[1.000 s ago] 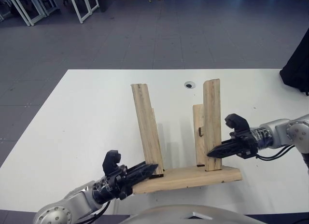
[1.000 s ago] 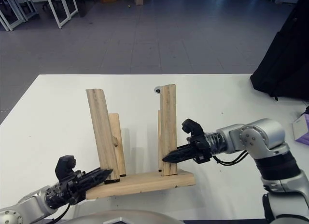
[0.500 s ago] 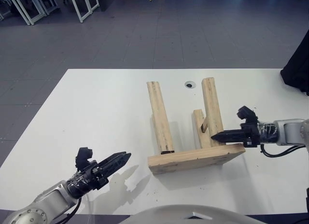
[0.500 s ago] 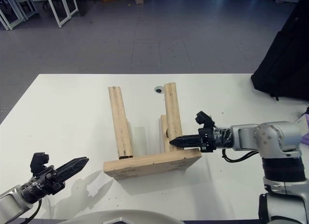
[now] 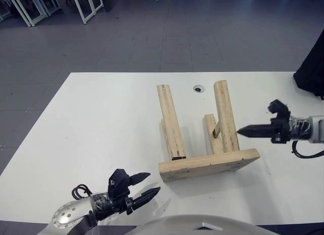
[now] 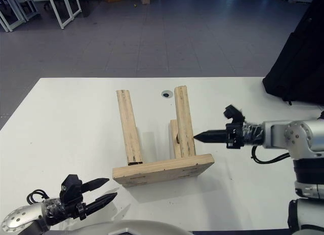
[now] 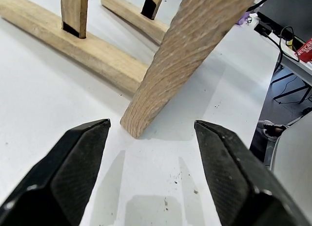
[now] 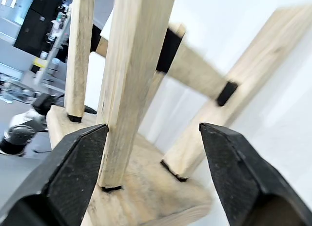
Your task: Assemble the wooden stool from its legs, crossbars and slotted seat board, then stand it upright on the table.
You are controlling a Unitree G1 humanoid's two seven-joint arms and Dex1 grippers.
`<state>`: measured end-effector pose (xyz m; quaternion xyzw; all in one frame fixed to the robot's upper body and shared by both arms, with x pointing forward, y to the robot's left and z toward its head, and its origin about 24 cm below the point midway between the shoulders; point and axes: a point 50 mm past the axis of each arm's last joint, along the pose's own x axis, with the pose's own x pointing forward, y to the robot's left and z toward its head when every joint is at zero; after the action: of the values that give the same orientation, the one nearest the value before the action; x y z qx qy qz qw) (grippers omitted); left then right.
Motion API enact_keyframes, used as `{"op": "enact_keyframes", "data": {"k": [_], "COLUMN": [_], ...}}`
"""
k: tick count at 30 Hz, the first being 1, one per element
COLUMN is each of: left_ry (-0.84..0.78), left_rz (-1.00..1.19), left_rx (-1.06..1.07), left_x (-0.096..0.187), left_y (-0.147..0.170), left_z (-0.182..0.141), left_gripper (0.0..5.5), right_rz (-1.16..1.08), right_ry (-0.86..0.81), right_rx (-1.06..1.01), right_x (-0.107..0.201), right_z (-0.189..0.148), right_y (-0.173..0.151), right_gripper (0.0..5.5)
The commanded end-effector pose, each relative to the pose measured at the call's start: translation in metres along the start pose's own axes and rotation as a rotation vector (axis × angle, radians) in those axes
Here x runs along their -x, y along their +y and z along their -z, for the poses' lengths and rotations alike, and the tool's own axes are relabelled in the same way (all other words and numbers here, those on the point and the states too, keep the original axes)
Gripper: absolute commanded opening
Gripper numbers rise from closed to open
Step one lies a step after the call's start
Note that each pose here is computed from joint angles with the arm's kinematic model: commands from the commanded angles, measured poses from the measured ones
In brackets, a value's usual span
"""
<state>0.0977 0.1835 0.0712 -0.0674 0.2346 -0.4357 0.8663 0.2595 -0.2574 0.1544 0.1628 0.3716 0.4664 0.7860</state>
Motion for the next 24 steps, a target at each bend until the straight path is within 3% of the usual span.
{"op": "enact_keyframes", "data": {"k": [1,5,9,11,24], "left_ry": [0.010,-0.043,0.083,0.110,0.116], "left_rz": [-0.015,-0.003,0.078,0.095,0.166], "left_rx": [-0.171,-0.262,-0.398,-0.432,-0.443], "left_x": [-0.014,-0.025,-0.022,-0.024,-0.039], "left_y": [0.007,0.009,0.012,0.018,0.025], "left_z": [-0.015,-0.022,-0.017,-0.016,-0.004], "left_gripper": [3.20,3.20,3.20,3.20,3.20], "right_rz": [0.082,0.162,0.113,0.064,-0.097], "right_ry": [-0.001,0.234,0.417,0.416,0.320], "right_rx": [0.319,0.687,0.846,0.855,0.831], "right_x": [0.029,0.031,0.021,0.012,-0.023], "right_z": [-0.033,-0.005,0.034,0.049,0.077], "right_y": [-0.008,-0.026,-0.033,-0.030,-0.008], "right_gripper": [3.43,3.43,4.24,4.50,4.50]}}
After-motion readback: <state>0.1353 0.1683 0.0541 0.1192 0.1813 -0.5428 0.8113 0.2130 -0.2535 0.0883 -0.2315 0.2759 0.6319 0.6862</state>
